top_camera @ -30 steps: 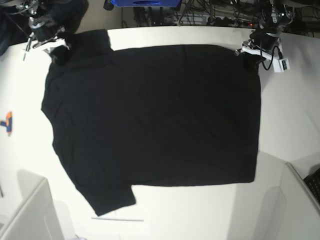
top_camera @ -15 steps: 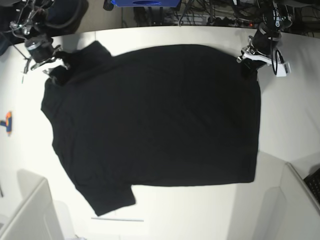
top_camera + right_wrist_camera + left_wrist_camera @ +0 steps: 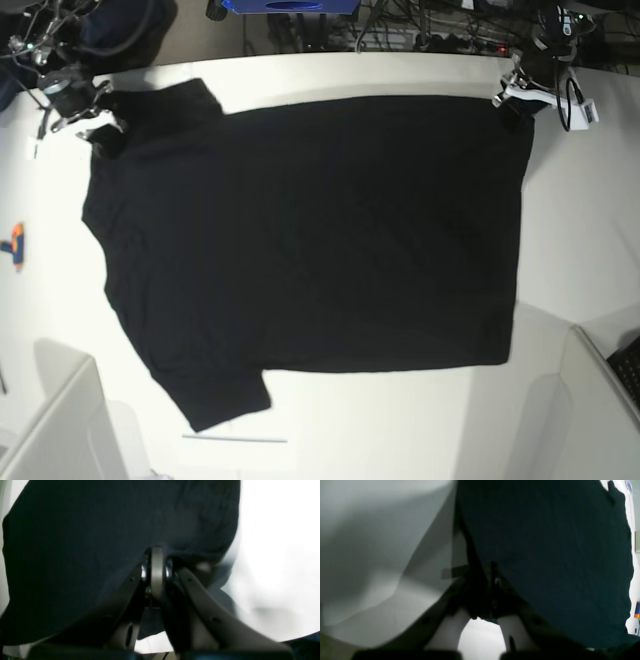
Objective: Fold the T-shirt properly
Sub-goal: 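Lift both shoulder corners and pull the shirt toward the robot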
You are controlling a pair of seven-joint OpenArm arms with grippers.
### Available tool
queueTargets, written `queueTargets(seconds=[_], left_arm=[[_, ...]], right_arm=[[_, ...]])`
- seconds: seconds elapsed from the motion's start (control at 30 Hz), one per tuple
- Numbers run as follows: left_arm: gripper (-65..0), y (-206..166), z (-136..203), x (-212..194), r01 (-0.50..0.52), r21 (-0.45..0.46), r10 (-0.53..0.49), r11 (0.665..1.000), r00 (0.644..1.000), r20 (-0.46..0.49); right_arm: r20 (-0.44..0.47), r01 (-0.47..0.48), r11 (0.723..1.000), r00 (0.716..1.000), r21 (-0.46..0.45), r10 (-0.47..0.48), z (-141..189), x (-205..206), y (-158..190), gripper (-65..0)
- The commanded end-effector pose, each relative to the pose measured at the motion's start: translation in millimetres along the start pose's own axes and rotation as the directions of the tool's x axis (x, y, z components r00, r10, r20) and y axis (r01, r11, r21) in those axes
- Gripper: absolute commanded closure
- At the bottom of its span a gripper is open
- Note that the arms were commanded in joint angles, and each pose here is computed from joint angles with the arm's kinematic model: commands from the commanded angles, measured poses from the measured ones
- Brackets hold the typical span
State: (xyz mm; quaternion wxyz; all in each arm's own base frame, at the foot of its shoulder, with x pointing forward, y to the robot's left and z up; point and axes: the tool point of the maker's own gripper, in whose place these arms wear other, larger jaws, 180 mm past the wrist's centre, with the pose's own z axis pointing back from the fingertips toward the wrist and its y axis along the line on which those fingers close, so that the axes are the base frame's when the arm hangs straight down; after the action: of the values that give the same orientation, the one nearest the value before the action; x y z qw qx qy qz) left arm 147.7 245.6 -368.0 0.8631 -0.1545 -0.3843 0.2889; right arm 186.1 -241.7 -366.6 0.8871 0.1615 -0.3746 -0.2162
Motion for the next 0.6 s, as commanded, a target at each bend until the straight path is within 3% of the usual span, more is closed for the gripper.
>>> queueTargets(seconds=[0.0,0.2,0.43,0.57], left_arm=[[0.0,-5,3,3,0.007,-0.021,-0.007,1.0,1.0,0.011],[0.0,-13,3,5,-0.023,-0.053,0.024,0.998,1.0,0.019],[0.0,-29,-2,21,-0.08,-0.13,0.087,0.988,0.995,0.056],[0.0,-35,-6,28,-0.084,-0.151,0.096,0.985,0.993,0.072]], right_arm=[[0.032,-0.019,1.0,0.999,0.013,0.019,4,8,2,0.0],[0.034,-0.021,1.0,0.999,0.018,0.02,4,9,4,0.0],[0.098,-0.038,0.998,0.995,0.05,0.033,-6,38,18,0.0],[0.061,-0.052,0.996,0.997,0.075,0.047,-14,47,28,0.0]])
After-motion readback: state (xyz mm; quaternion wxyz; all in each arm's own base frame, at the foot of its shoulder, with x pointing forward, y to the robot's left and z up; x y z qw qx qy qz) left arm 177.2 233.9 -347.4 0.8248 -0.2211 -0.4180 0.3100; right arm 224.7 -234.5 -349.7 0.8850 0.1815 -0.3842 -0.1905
